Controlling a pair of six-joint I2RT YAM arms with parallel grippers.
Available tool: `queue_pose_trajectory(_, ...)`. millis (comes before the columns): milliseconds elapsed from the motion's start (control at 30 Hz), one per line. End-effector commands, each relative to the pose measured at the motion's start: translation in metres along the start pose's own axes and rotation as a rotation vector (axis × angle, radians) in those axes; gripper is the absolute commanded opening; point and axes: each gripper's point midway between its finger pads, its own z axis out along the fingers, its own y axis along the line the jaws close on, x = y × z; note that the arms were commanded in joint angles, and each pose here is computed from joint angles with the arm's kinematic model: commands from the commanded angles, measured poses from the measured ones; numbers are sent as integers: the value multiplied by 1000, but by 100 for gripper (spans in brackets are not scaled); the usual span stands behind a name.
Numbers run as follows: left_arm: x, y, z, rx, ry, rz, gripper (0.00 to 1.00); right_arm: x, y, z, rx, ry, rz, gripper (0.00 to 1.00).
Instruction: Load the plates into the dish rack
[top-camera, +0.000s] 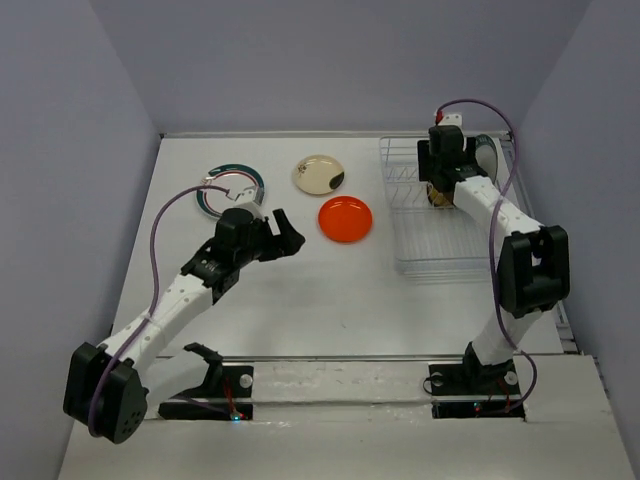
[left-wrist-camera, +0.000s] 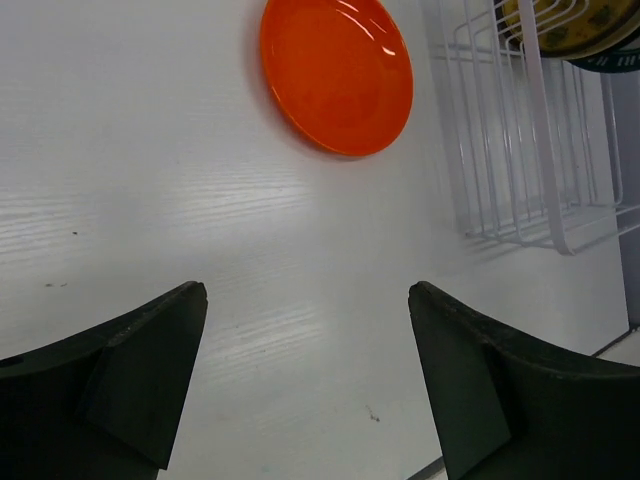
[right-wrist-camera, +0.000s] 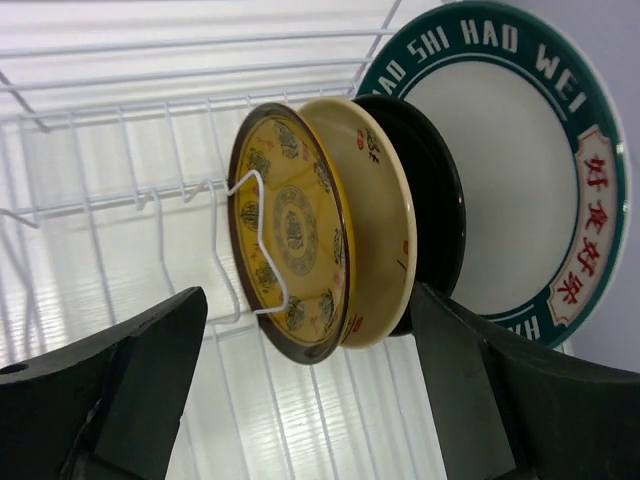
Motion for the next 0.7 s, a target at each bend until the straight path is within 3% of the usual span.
queue_pose_trajectory(0,-10,-7,40,-25,-60,-65,90,-66,-10,-60,-149,-160,239,89)
queue_pose_trajectory(67,-1,-1,66,-72,-26,-64,86,-63,-1,-78,-222,-168,275,89)
queue_pose_trajectory(133,-18,-2,83,-108,-74,-71,83,-71,11,-110,-357,-212,334,89)
queue_pose_trajectory(400,-31,-7,156,-134,-59,-73,70,-15,69,-182,-736,-215,437,89)
queue_pose_trajectory(567,-13,14,199,-190,8,-48,60,-3,84,-207,-841,-228,441,88)
queue_pose_trajectory(667,-10,7,216,-149,31,-35,47,3,86,-214,-862,-231,433,88)
